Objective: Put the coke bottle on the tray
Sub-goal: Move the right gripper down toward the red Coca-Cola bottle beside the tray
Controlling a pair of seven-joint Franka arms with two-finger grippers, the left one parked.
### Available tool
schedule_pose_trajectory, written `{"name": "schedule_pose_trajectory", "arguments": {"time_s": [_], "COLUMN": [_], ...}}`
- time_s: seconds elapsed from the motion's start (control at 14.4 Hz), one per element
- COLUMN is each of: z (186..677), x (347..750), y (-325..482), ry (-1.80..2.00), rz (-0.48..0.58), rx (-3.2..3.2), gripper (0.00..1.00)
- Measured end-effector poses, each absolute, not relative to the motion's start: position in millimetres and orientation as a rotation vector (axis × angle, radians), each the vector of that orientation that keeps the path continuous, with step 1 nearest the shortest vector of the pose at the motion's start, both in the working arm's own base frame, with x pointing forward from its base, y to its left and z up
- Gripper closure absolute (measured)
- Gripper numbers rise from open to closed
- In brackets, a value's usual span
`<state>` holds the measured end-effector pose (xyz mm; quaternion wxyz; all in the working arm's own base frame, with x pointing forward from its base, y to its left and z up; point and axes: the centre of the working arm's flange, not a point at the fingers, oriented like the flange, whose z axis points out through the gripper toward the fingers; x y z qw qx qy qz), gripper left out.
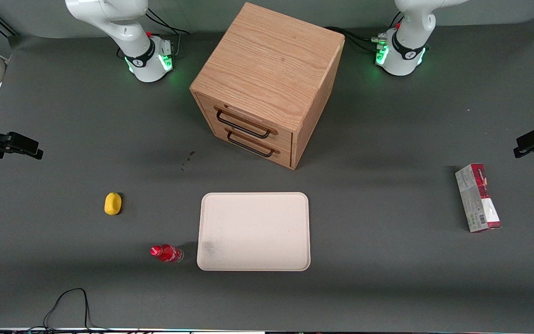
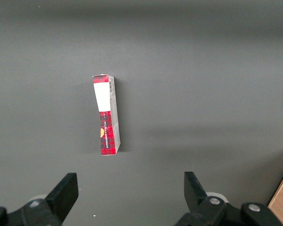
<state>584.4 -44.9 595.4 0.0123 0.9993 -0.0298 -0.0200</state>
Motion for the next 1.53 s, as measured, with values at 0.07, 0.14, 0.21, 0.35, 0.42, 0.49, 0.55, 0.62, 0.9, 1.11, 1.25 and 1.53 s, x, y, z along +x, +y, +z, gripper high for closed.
{"name": "schedule_pose_trajectory", "arguments": {"time_s": [0.07, 0.14, 0.21, 0.35, 0.42, 0.49, 0.55, 0.62, 0.9, 1.11, 1.25, 1.53], "z": [595.4, 595.4, 595.4, 595.5, 595.4, 595.2, 594.8, 594.3, 591.2, 583.4, 571.8, 548.0], "x": [584.3, 584.3, 584.3, 584.3, 584.3, 584.3, 584.4, 584.8, 601.3, 632.6, 651.2, 681.7], "y": [-44.9, -44.9, -45.0, -45.0, -44.9, -44.9, -44.6, -43.5, -8.9, 47.3, 84.4, 148.8], "ry": [-0.093, -0.093, -0.093, -0.093, -0.093, -0.092, -0.091, -0.088, -0.004, 0.059, 0.095, 0.121], "rz": [-0.063, -0.063, -0.063, -0.062, -0.063, -0.064, -0.066, -0.067, -0.046, -0.005, 0.008, 0.044], "rx": [3.115, 3.115, 3.115, 3.115, 3.115, 3.115, 3.115, 3.115, 3.115, 3.106, 3.099, 3.093], "gripper": [0.00, 0.00, 0.00, 0.00, 0.00, 0.00, 0.00, 0.00, 0.00, 0.00, 0.00, 0.00]}}
